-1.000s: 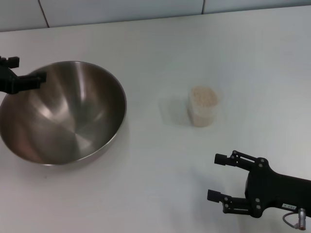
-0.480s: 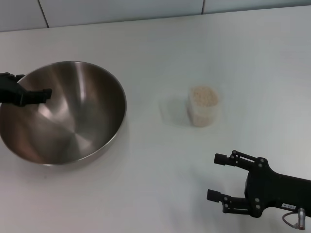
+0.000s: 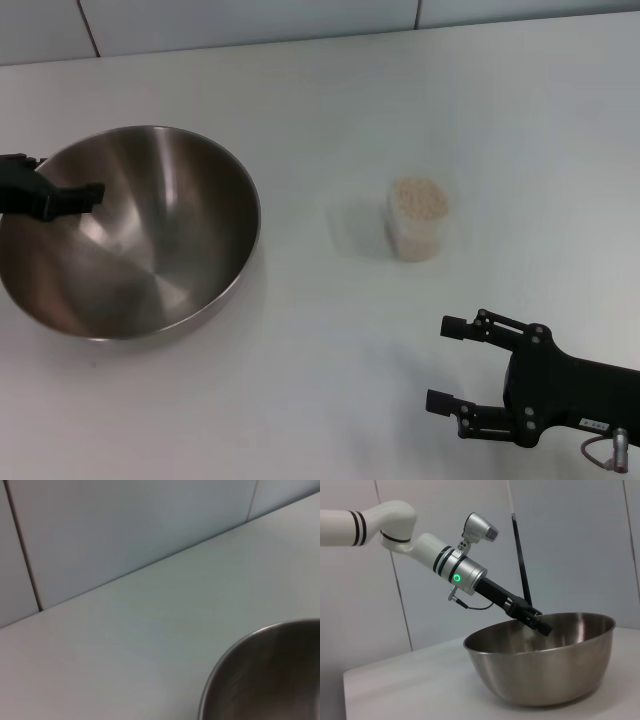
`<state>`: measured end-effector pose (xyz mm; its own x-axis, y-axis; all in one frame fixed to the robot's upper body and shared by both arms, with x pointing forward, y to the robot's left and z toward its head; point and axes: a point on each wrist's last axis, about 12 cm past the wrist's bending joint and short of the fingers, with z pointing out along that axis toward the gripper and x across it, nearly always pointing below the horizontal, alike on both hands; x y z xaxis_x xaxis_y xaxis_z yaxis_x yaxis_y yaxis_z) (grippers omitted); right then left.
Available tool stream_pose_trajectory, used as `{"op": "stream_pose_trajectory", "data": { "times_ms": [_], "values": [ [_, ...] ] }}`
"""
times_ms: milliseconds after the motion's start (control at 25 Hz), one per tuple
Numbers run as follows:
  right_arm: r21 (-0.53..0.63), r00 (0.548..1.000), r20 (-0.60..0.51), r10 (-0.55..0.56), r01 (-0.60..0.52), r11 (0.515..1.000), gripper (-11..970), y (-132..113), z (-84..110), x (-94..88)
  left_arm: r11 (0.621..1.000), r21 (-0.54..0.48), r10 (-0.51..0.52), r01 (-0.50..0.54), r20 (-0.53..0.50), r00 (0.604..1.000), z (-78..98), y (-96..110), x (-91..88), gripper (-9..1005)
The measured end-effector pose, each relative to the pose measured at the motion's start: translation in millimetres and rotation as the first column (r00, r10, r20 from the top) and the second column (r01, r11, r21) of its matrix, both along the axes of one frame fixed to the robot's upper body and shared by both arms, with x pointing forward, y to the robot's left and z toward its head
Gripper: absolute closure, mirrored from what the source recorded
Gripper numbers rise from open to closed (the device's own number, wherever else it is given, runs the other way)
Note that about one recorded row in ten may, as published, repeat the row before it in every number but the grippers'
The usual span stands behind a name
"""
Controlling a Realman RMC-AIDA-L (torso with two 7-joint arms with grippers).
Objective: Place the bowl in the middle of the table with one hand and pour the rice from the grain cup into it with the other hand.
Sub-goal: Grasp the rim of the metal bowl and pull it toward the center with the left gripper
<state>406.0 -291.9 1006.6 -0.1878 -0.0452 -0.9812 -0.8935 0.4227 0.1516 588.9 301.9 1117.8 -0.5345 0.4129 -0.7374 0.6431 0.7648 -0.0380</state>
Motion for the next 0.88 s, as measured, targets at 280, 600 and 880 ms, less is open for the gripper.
{"op": "stream_pose_trajectory", "data": {
  "times_ms": [280, 600, 880],
  "values": [
    [0.0, 1.0, 0.0, 0.0, 0.0, 1.0, 156, 0.0, 0.0, 0.0, 1.0, 0.009, -0.016, 0.016, 0.006, 1.0, 2.2, -3.9, 3.6, 291],
    [-0.004, 1.0, -0.004, 0.008, -0.008, 1.0, 160, 0.3, -0.6, -0.8, 0.999, 0.037, -0.03, 0.03, -0.001, 1.0, 2.6, -6.6, 6.2, 730],
    [-0.005, 1.0, -0.004, 0.008, -0.008, 1.0, 163, 0.3, -0.8, -0.9, 0.998, 0.005, -0.055, 0.055, -0.037, 0.998, 10.3, -13.8, 12.7, 908]
  ]
}}
